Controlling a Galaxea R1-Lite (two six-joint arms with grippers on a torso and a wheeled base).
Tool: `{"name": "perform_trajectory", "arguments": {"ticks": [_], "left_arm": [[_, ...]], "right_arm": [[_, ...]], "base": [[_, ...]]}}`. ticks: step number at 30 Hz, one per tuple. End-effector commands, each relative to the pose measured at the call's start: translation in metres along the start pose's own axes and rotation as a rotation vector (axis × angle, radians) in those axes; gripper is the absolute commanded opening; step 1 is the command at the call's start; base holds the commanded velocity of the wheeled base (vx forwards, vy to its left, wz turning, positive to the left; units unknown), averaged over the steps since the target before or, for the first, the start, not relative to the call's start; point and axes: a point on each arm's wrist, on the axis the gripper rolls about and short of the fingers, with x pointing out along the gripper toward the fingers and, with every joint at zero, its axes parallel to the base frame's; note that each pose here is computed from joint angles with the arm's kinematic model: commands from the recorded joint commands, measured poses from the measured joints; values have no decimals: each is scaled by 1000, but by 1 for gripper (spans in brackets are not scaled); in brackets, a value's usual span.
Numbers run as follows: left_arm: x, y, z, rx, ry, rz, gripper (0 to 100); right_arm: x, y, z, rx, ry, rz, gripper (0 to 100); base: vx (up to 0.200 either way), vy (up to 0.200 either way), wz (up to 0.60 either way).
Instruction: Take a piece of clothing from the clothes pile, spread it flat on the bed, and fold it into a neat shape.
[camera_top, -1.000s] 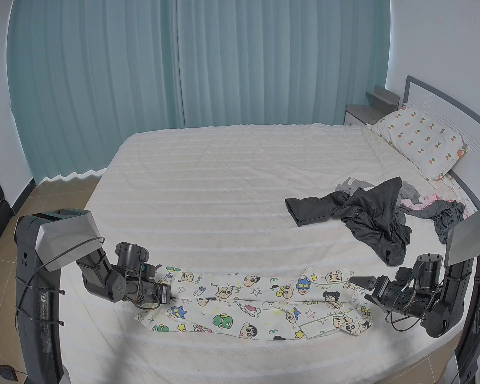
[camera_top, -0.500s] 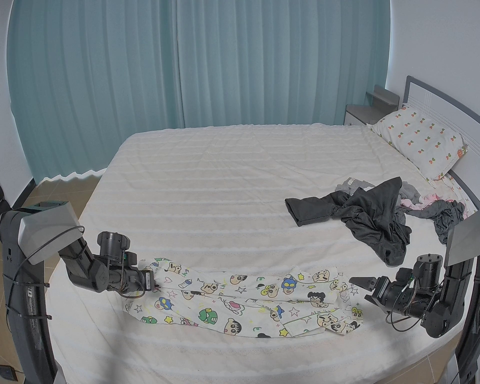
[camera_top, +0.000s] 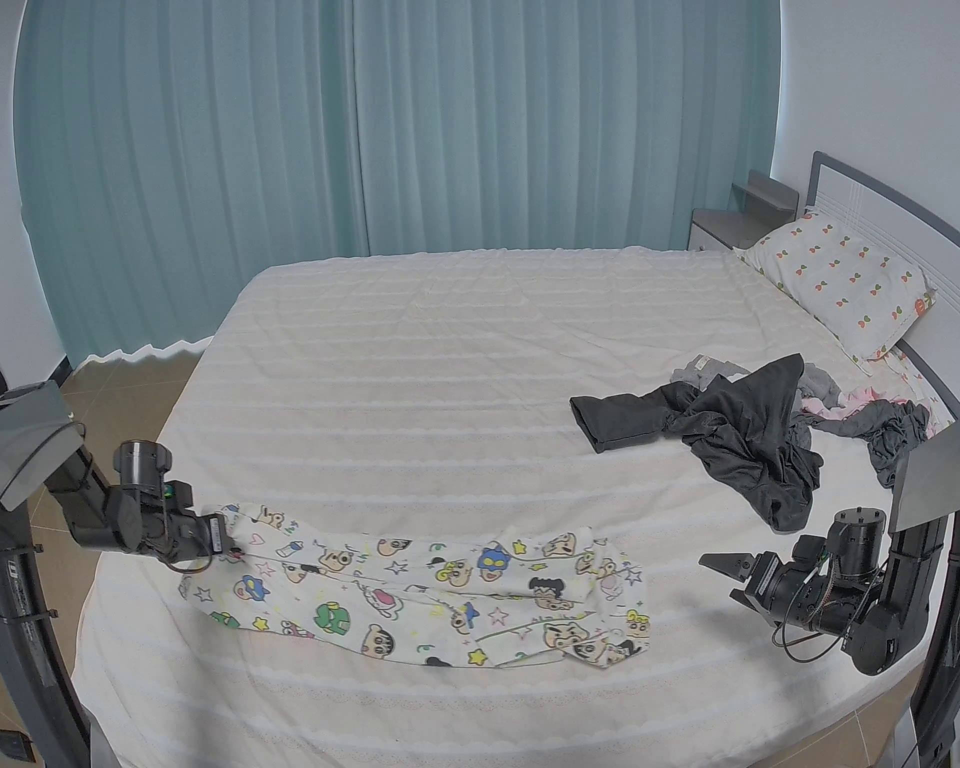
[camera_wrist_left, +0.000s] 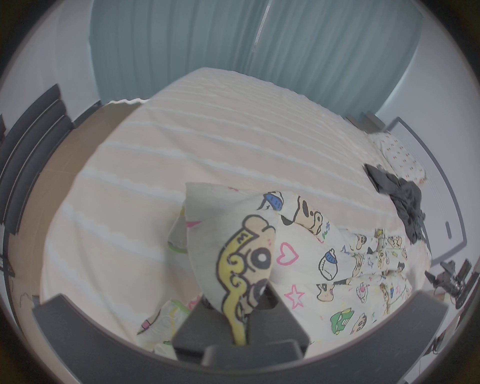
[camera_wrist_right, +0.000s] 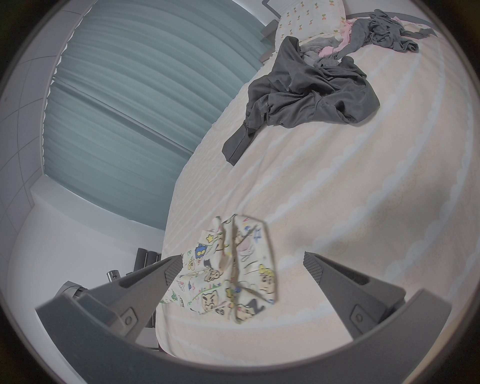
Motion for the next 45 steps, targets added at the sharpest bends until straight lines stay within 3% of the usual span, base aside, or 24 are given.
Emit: {"name": "perform_trajectory", "arguments": {"ticks": [1, 8, 11, 14, 21, 22, 23, 24, 25, 32, 33, 34, 37, 45], "left_arm": [[-31, 52, 27, -69, -91, 77, 0], [-63, 104, 57, -139, -101, 170, 0], [-70, 110, 65, -146, -122, 184, 0], [-78, 102, 67, -137, -126, 189, 0], [-71, 12, 42, -36, -5, 188, 0], [-71, 8, 40, -33, 0, 187, 0], [-72, -18, 32, -16, 19, 156, 0], [-72, -21, 32, -13, 19, 151, 0], [-73, -51, 23, 2, 34, 105, 0], [-69, -158, -7, 38, 46, 3, 0], [-69, -160, -7, 35, 44, 0, 0], [-67, -181, -14, 43, 28, -22, 0], [-52, -212, -33, 62, 20, -42, 0], [-25, -256, -63, 109, 23, -89, 0]], "right_arm": [[0, 0, 1, -2, -6, 5, 100], [1, 0, 1, -2, -9, 5, 100], [1, 0, 1, -2, -9, 5, 100], [0, 0, 2, -2, -10, 6, 100], [1, 0, 2, -4, -10, 6, 100], [1, 0, 2, -4, -10, 6, 100], [1, 0, 1, -3, -9, 5, 100], [1, 0, 1, -3, -9, 5, 100], [0, 0, 1, -3, -9, 5, 100], [1, 0, 2, -5, -10, 8, 100], [1, 0, 2, -5, -10, 8, 100], [1, 0, 2, -5, -10, 8, 100], [1, 0, 2, -6, -10, 8, 100], [1, 0, 1, -19, -7, 8, 100]], "base": [[0, 0, 0], [0, 0, 0], [0, 0, 0], [0, 0, 0], [0, 0, 0], [0, 0, 0], [0, 0, 0], [0, 0, 0], [0, 0, 0], [0, 0, 0], [0, 0, 0], [0, 0, 0], [0, 0, 0], [0, 0, 0]]}}
